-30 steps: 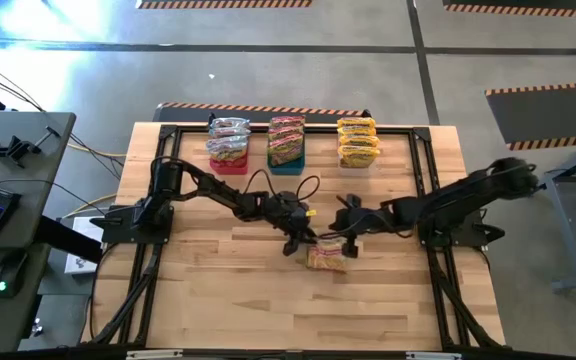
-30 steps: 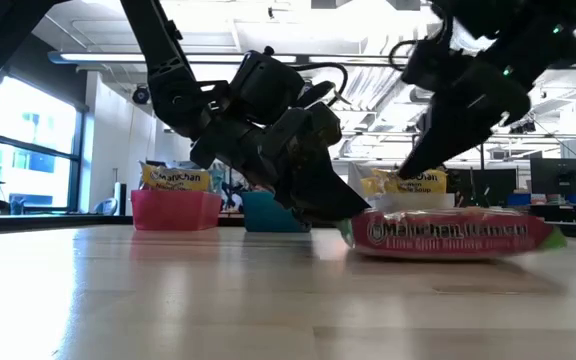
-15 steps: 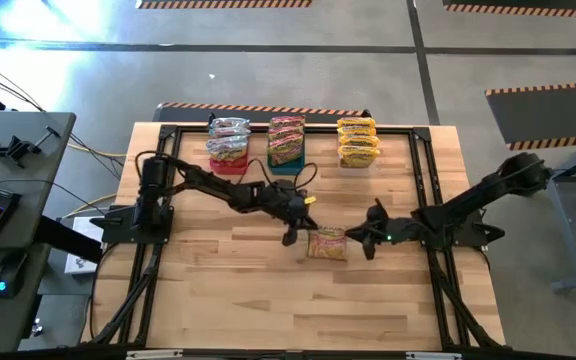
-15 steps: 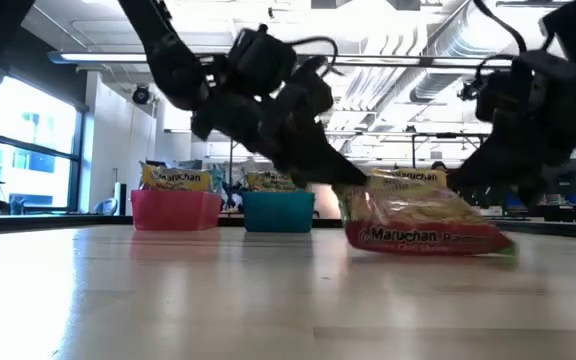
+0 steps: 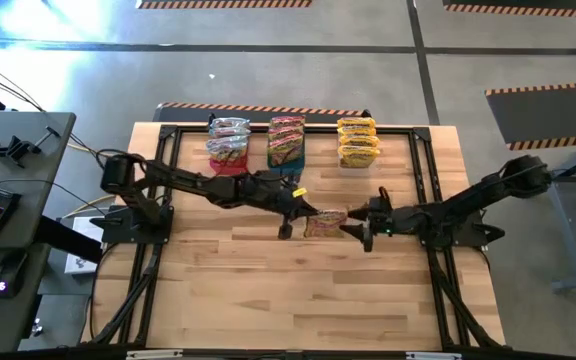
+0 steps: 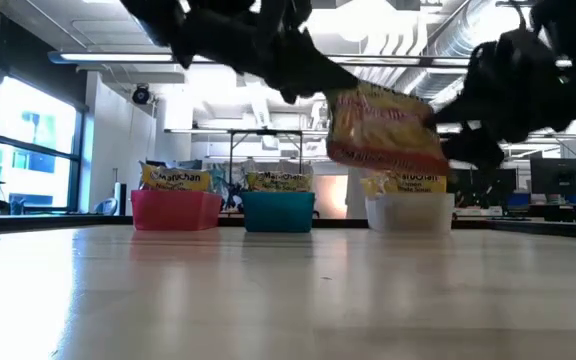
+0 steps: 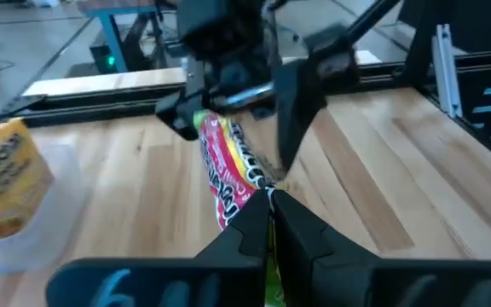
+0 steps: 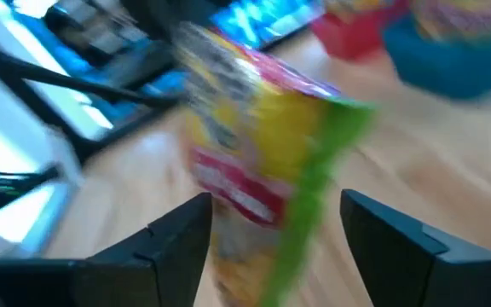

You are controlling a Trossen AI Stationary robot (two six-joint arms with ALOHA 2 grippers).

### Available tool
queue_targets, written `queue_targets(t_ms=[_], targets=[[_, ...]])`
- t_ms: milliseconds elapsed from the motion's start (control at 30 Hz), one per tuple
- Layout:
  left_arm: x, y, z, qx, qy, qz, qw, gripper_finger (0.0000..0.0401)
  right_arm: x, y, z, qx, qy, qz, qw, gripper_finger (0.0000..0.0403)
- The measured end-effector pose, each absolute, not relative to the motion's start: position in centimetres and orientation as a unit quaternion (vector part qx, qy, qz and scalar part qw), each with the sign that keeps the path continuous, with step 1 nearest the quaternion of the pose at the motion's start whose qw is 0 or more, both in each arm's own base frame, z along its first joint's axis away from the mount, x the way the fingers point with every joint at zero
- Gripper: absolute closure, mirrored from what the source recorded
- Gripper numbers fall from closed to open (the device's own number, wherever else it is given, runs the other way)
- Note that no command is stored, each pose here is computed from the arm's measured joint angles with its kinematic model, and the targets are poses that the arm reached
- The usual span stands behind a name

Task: Sort Maruchan noodles
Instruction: Put the green noodle pack into the blue bin

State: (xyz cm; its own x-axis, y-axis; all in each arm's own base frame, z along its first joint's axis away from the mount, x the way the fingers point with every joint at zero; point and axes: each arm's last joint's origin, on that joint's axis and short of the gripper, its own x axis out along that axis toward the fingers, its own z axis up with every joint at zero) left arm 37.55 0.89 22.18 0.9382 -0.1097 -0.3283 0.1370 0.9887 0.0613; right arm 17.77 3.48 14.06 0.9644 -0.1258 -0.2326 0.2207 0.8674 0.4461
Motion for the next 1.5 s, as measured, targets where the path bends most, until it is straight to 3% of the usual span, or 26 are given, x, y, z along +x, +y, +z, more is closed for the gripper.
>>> queue_targets(t_ms=[433,767,1100,1267,1500], targets=[[37.2,1.3,24.8,0.048,0.096,0.016,0.994,0.0401,19.0,0.8,16.6,0.237,-0.038,-0.02,0.971,0.0155],[37.2,1.4,25.2,0.024,0.077,0.037,0.996,0.0401,19.7,0.6,17.6,0.232,-0.076,0.014,0.97,0.0159],[36.5,2.8,26.5,-0.027,0.06,0.051,0.997,0.0395,22.2,0.7,19.2,0.169,-0.045,0.0,0.985,0.0241],[34.9,3.4,27.6,-0.024,0.102,0.048,0.993,0.0365,22.6,0.1,19.5,0.153,-0.037,-0.012,0.988,0.0276],[32.7,4.3,27.8,-0.044,0.139,0.042,0.988,0.0316,23.2,-0.6,19.7,0.122,-0.005,0.014,0.992,0.0288]])
